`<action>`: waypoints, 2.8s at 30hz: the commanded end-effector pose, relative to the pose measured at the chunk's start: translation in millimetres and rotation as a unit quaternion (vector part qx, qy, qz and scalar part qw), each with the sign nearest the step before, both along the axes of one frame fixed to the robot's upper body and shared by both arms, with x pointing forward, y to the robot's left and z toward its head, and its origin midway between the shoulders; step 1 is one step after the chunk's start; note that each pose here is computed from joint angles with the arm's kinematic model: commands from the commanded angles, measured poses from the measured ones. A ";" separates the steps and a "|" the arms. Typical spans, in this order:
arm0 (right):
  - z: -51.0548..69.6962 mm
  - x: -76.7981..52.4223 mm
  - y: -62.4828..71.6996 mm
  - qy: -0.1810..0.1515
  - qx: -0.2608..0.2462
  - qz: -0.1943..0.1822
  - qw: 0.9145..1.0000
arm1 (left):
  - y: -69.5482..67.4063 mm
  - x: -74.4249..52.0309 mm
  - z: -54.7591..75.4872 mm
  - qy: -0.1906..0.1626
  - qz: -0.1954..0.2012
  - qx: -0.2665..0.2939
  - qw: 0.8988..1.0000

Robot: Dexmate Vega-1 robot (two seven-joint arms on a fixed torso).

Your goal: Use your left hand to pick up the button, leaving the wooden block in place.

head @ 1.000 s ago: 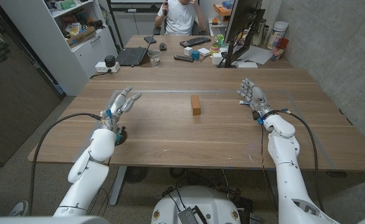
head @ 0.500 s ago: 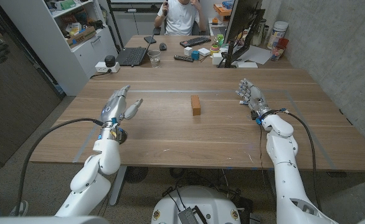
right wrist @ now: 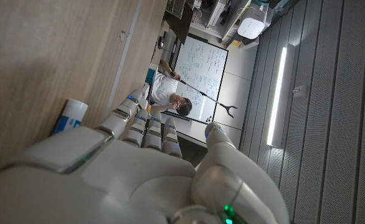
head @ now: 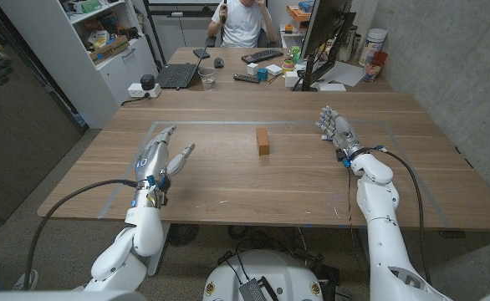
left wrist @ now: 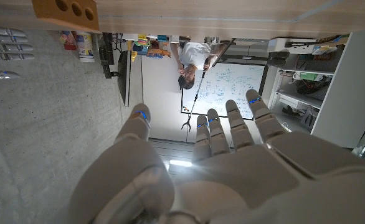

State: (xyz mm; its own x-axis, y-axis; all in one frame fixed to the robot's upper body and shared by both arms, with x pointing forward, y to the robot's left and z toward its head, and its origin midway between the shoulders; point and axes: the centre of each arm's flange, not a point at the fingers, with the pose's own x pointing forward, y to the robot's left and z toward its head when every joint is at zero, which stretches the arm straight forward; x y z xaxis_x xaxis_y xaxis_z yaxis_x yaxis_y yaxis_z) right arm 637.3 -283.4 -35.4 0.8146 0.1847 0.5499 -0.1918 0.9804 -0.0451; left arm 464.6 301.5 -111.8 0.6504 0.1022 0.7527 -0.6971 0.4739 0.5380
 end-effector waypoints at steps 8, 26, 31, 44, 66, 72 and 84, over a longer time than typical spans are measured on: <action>-4.3 3.2 9.3 0.008 -0.010 0.002 1.000 | 8.3 -29.4 -49.6 0.074 -0.052 -0.126 0.988; -28.1 5.0 -2.3 0.026 0.002 -0.001 1.000 | 58.3 -92.0 -26.9 0.101 0.087 -0.092 0.987; -23.2 4.9 2.6 0.019 -0.005 0.006 1.000 | 66.8 -100.3 -20.6 0.111 0.144 -0.077 0.980; -17.8 0.8 8.4 0.013 -0.005 0.013 1.000 | 76.9 -91.5 10.2 0.161 0.174 0.012 0.971; -21.1 -5.9 4.4 0.018 0.005 -0.001 1.000 | 67.9 -70.0 63.9 0.316 0.184 0.241 0.899; -19.5 -4.3 9.3 0.018 0.001 -0.001 1.000 | 69.8 -62.4 71.9 0.301 0.200 0.282 0.889; -9.4 -6.6 14.4 0.012 0.002 -0.006 1.000 | 53.4 -46.6 97.2 0.324 0.190 0.373 0.848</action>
State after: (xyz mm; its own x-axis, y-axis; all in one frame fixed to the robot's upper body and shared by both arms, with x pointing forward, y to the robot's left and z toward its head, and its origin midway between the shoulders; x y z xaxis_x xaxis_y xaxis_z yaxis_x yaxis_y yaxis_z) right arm 632.2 -274.2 -52.0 0.8332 0.1786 0.5233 -0.1874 0.9816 -0.0365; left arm 406.6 363.6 -34.9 0.9597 0.0989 0.2629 -0.2348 -0.2313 0.9441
